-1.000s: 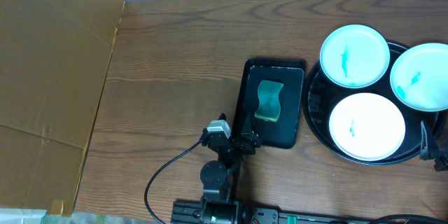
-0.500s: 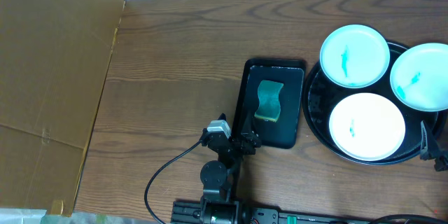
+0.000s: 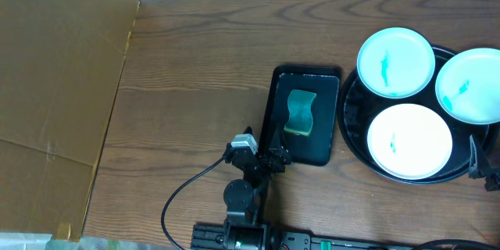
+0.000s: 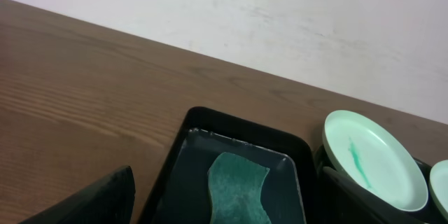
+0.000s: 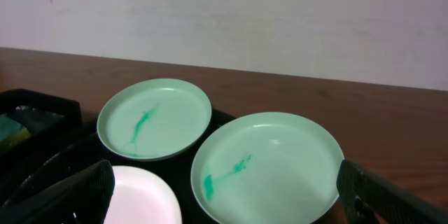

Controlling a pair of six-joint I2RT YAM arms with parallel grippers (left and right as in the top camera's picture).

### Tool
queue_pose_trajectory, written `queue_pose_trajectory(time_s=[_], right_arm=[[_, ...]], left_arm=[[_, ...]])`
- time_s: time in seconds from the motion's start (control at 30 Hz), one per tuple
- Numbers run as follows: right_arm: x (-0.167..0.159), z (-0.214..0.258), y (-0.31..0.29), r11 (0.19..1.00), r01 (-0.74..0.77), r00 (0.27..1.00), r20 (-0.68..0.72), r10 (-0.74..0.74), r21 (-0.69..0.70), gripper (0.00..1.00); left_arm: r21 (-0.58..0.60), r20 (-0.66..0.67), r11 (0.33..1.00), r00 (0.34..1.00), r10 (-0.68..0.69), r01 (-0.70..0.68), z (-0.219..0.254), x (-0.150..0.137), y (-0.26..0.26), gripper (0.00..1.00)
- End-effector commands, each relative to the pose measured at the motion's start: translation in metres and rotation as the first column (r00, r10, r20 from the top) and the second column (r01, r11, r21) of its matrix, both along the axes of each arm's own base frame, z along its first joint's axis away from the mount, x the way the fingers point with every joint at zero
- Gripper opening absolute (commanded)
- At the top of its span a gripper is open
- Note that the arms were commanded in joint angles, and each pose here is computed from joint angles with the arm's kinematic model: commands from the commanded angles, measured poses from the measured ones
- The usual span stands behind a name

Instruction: Clean dirty plates on tray and stack at the side

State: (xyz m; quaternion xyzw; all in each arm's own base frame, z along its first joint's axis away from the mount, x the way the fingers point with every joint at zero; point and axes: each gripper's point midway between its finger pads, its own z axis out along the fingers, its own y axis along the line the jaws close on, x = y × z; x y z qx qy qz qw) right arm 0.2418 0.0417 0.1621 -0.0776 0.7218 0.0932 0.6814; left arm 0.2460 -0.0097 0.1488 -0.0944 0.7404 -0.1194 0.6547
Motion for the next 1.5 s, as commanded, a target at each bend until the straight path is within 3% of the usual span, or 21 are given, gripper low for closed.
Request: queue_pose_trajectory(time_s=[0.0, 0.47, 0.57, 0.67, 0.77, 0.97, 1.1, 1.23, 1.37, 1.47], right_arm=[[0.000, -0.001, 0.002, 1.000, -0.004, 1.000, -0.003, 0.004, 0.012, 0.99], [0.000, -0.001, 0.002, 1.000, -0.004, 1.000, -0.004, 0.004, 0.012, 0.99], [0.000, -0.001, 0.002, 1.000, -0.004, 1.000, -0.004, 0.004, 0.012, 0.99], [0.000, -0.001, 0.002, 1.000, -0.004, 1.000, -0.004, 0.004, 0.012, 0.99], [0.000, -0.001, 0.002, 1.000, -0.004, 1.000, -0.004, 0.004, 0.012, 0.99], [0.000, -0.001, 0.002, 1.000, -0.004, 1.000, -0.004, 0.004, 0.012, 0.99], [0.000, -0.001, 0.002, 1.000, -0.004, 1.000, -0.004, 0.004, 0.012, 0.99], [0.000, -0.001, 0.002, 1.000, -0.004, 1.000, -0.004, 0.004, 0.012, 0.99], [0.000, -0.001, 0.002, 1.000, -0.004, 1.000, -0.004, 0.004, 0.012, 0.99], [0.000, -0.001, 0.002, 1.000, -0.004, 1.000, -0.004, 0.004, 0.012, 0.99]], left_arm=[[0.010, -0.056, 1.000, 0.998, -0.015, 0.016, -0.016, -0.001, -0.002, 0.83], [0.008, -0.055, 1.000, 0.998, -0.015, 0.016, -0.015, -0.001, -0.002, 0.83], [-0.203, -0.005, 0.973, 0.993, -0.114, 0.111, 0.000, -0.002, -0.023, 0.83], [-0.416, 0.049, 0.879, 0.970, -0.236, 0.235, 0.018, -0.007, -0.047, 0.83], [-0.514, 0.105, 0.818, 0.965, -0.241, 0.260, 0.035, -0.008, -0.049, 0.83], [-0.412, 0.293, 0.815, 0.906, -0.306, 0.408, 0.080, -0.018, -0.060, 0.83], [-0.316, 0.354, 0.850, 0.883, -0.308, 0.422, 0.103, -0.024, -0.059, 0.83], [-0.137, 0.415, 0.912, 0.858, -0.302, 0.386, 0.140, -0.032, -0.056, 0.83], [-0.104, 0.361, 0.969, 0.916, -0.174, 0.225, 0.169, -0.023, -0.033, 0.83], [-0.065, 0.240, 0.978, 0.954, -0.178, 0.199, 0.180, -0.009, -0.032, 0.83]])
